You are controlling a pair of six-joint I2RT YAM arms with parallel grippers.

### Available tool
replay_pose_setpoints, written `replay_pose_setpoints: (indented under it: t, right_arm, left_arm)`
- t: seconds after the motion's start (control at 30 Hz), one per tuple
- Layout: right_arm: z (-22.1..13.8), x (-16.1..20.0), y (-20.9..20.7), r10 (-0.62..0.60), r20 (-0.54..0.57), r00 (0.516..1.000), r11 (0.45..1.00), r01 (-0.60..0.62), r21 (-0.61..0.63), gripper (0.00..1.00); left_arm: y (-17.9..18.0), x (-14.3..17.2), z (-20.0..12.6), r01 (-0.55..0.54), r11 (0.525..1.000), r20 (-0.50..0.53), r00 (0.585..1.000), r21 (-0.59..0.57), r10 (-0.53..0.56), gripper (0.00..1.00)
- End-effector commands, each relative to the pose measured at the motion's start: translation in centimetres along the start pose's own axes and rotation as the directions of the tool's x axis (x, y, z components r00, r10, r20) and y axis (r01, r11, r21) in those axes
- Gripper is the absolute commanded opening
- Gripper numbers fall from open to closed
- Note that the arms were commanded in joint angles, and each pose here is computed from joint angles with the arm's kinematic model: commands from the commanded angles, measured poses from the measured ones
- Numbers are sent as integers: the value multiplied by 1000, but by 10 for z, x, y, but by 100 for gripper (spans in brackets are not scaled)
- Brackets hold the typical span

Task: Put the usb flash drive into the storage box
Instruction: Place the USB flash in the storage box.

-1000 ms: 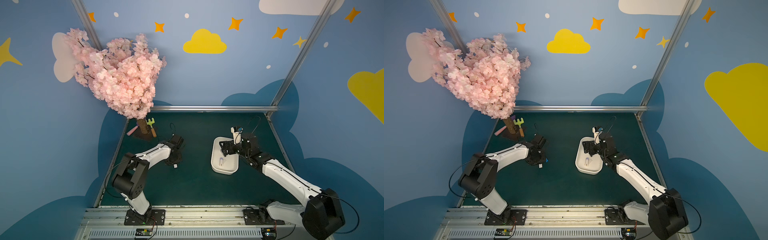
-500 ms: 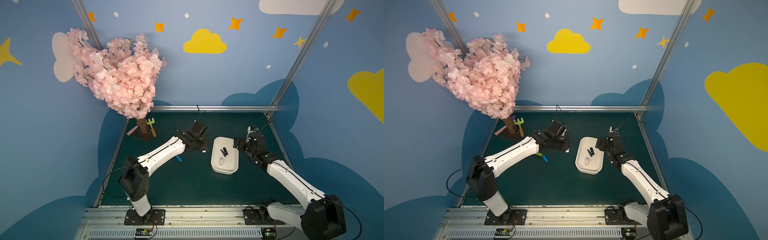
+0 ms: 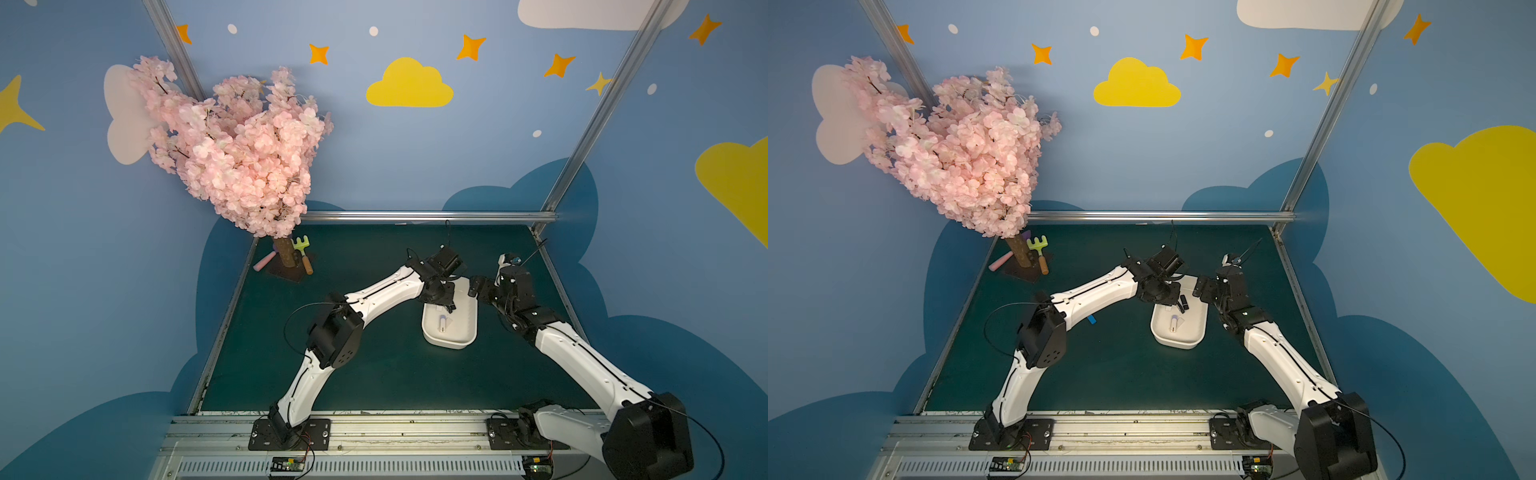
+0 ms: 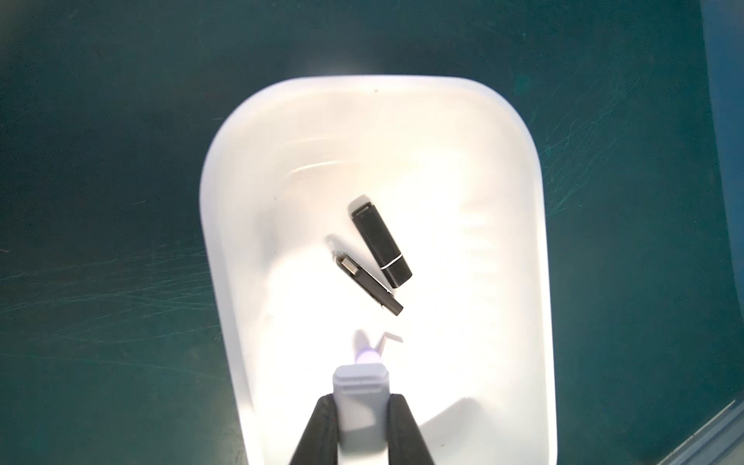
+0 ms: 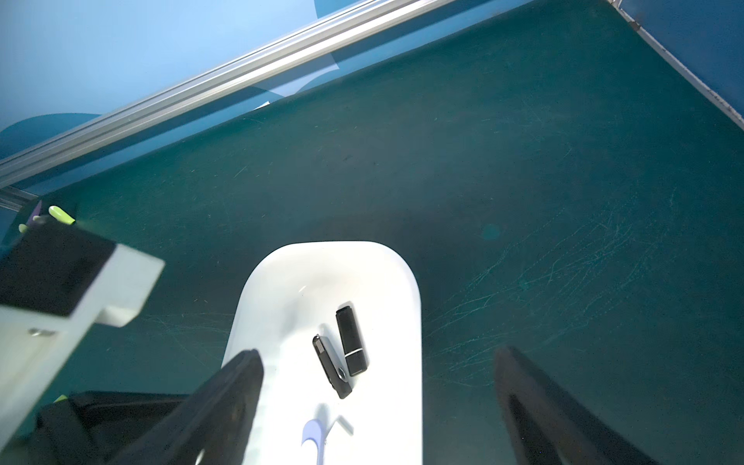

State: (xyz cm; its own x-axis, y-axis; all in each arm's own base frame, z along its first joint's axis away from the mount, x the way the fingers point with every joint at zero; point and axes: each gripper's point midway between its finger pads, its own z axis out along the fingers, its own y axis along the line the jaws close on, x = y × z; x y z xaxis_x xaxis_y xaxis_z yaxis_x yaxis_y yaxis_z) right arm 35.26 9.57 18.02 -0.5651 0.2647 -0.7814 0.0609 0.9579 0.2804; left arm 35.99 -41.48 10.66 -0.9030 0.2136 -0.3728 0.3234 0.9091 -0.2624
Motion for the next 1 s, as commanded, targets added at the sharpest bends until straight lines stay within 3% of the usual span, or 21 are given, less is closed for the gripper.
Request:
replay_pose_setpoints:
  t: [0.0,0.33,0.67,0.83,0.97]
  right_arm:
    - [1,-2,1,8,4,1000,1000,-8,-9,93]
    - [5,1,2,4,-16,1000,1000,-4,-11,93]
    - [3,1,5,6,-17,1000,1000,-6,-24,93]
    - [3,0,4,3,-19,1000,1000,-4,-21,93]
    - [0,-2,6,3,-9,1000,1000,-3,-28,93]
  left_arm:
    - [10,4,9,-26,998,-44,999,-61,23,20]
    - [23,5,37,-40,991,-64,997,-131,32,21]
    - [26,3,50,-49,989,-74,996,-142,38,31]
    - [24,0,40,-48,989,-61,997,-141,40,31]
    - [24,-10,-2,-49,986,7,999,-157,51,31]
